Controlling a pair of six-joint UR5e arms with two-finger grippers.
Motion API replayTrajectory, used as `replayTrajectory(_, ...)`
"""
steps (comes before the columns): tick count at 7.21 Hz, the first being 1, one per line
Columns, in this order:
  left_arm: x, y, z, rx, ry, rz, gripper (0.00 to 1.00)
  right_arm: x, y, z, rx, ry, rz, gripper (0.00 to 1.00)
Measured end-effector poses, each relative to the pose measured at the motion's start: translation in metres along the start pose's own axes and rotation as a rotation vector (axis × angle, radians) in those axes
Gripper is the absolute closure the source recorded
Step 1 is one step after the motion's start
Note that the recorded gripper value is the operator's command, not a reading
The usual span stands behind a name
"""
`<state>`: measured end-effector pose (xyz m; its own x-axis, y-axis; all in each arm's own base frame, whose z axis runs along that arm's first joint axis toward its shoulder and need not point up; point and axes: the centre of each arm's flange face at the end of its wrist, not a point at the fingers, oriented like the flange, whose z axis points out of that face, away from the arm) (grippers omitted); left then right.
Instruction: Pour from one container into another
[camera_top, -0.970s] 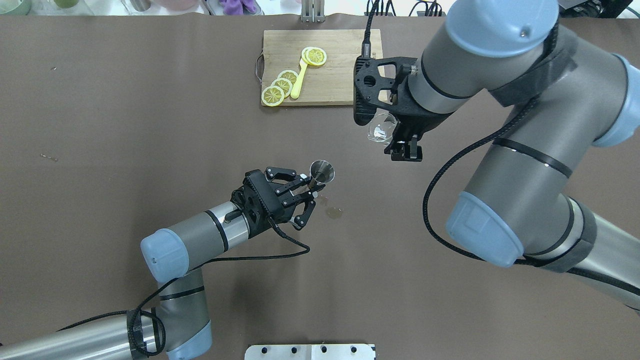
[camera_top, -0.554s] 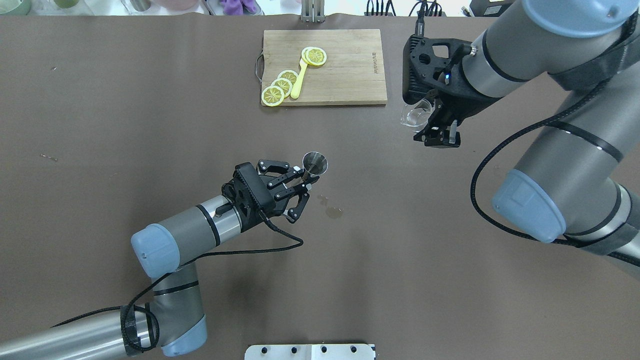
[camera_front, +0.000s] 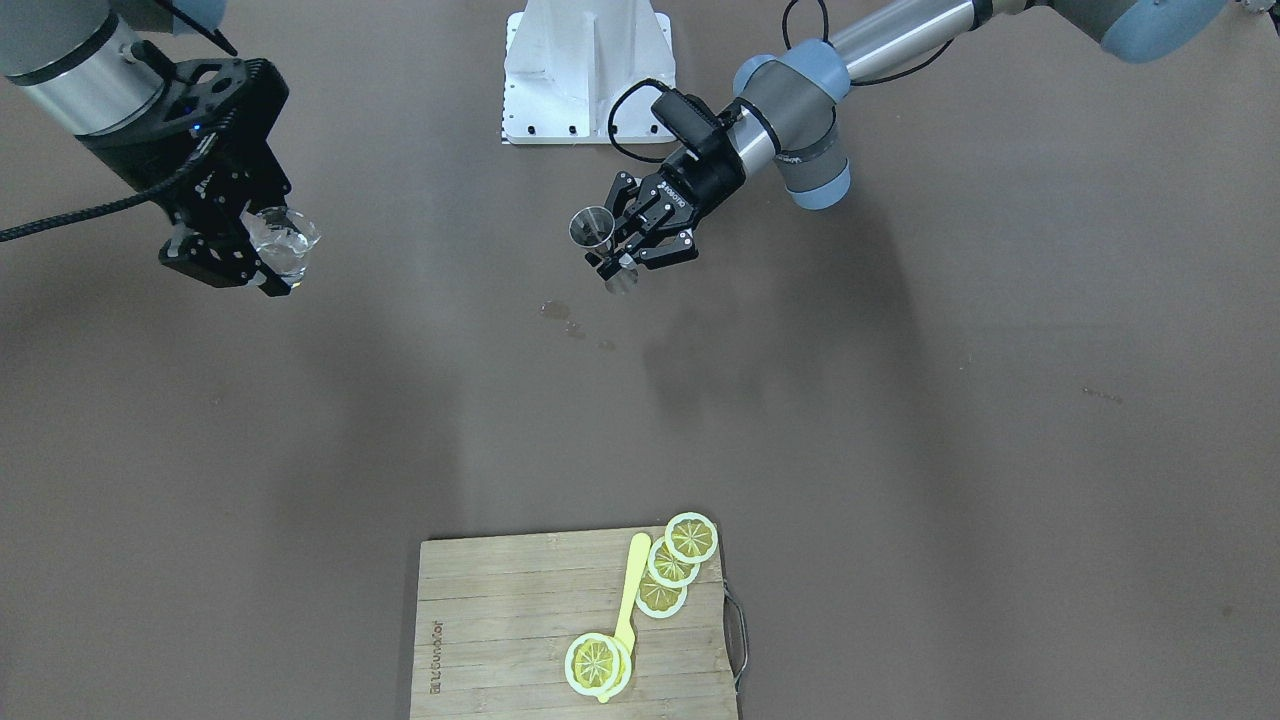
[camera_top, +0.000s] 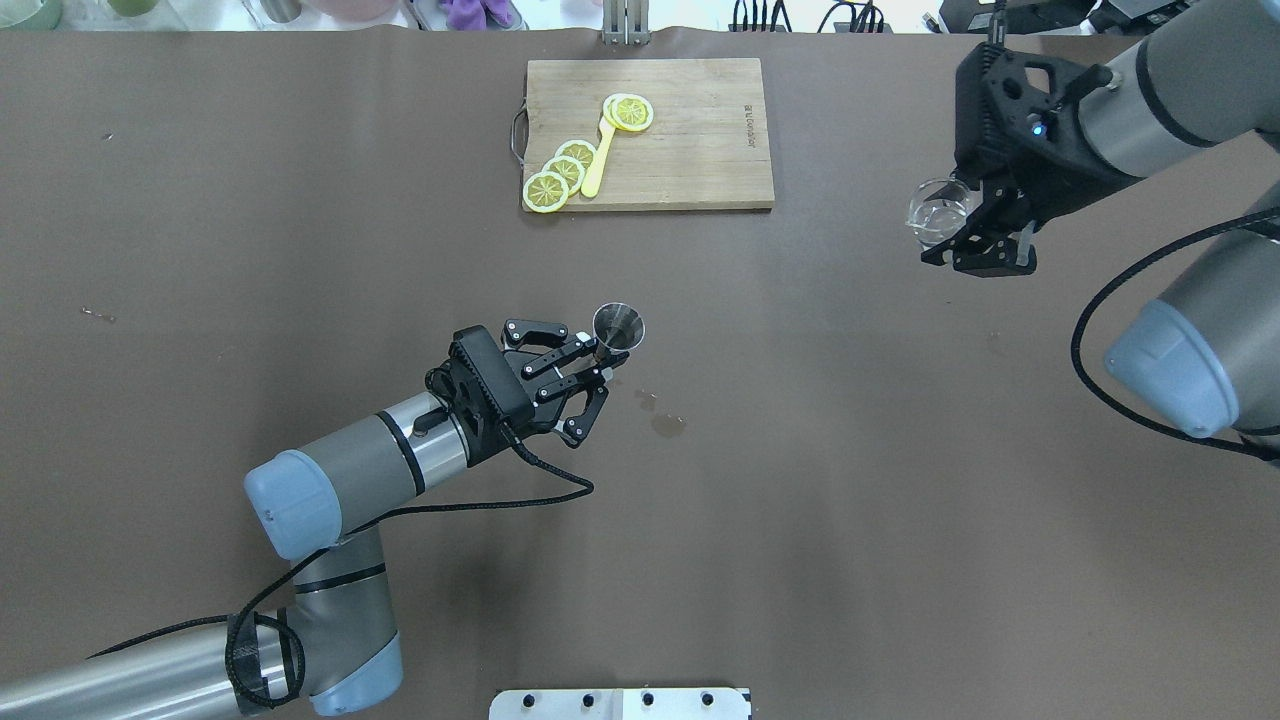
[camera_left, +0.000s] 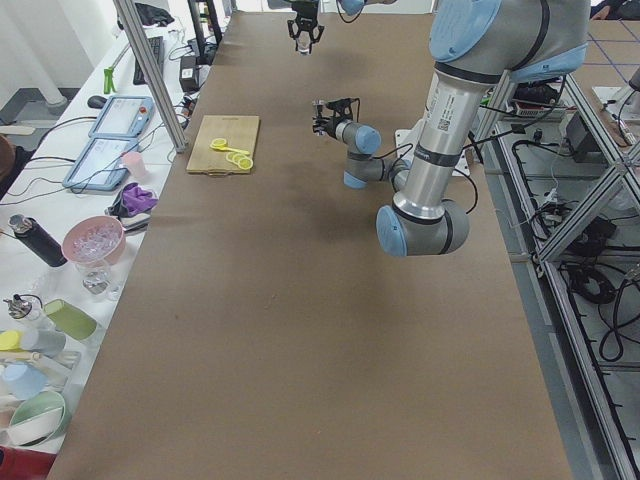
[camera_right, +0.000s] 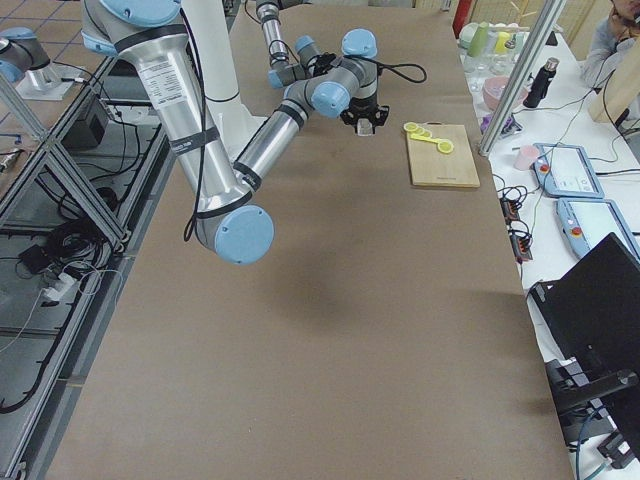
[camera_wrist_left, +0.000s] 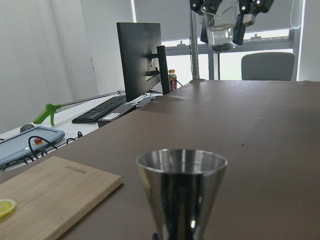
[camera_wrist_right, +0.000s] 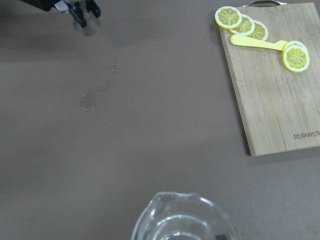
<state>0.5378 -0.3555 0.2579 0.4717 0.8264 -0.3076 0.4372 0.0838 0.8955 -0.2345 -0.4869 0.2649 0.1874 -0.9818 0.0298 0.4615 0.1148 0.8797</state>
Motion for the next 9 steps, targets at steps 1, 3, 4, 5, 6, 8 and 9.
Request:
replayTrajectory(1, -0.001, 0.0, 0.0, 0.0, -0.001, 0.0, 1.0, 0.01, 0.025, -0.003, 0.024, 0.001, 0.015, 1.0)
replayTrajectory(3, -0.003, 0.0, 0.0, -0.002, -0.006, 0.003, 1.0, 0.03, 0.07, -0.002, 0.068, 0.007, 0.037, 1.0)
replayTrajectory(4, -0.005, 0.0, 0.0, -0.004, -0.009, 0.004, 1.0, 0.036, 0.092, 0.004, 0.086, 0.013, 0.045, 1.0)
replayTrajectory(5, -0.007, -0.001, 0.001, -0.005, -0.012, 0.006, 1.0, 0.04, 0.113, 0.01, 0.107, 0.024, 0.063, 1.0)
replayTrajectory(6, -0.009, -0.002, 0.001, -0.004, -0.017, 0.007, 1.0, 0.042, 0.128, 0.016, 0.132, 0.038, 0.096, 1.0)
replayTrajectory(8, -0.016, -0.003, 0.001, -0.006, -0.028, 0.011, 1.0, 0.046, 0.148, 0.024, 0.179, 0.094, 0.193, 1.0)
replayTrajectory(9, -0.019, -0.003, 0.001, -0.008, -0.032, 0.013, 1.0, 0.049, 0.158, 0.028, 0.207, 0.129, 0.247, 1.0)
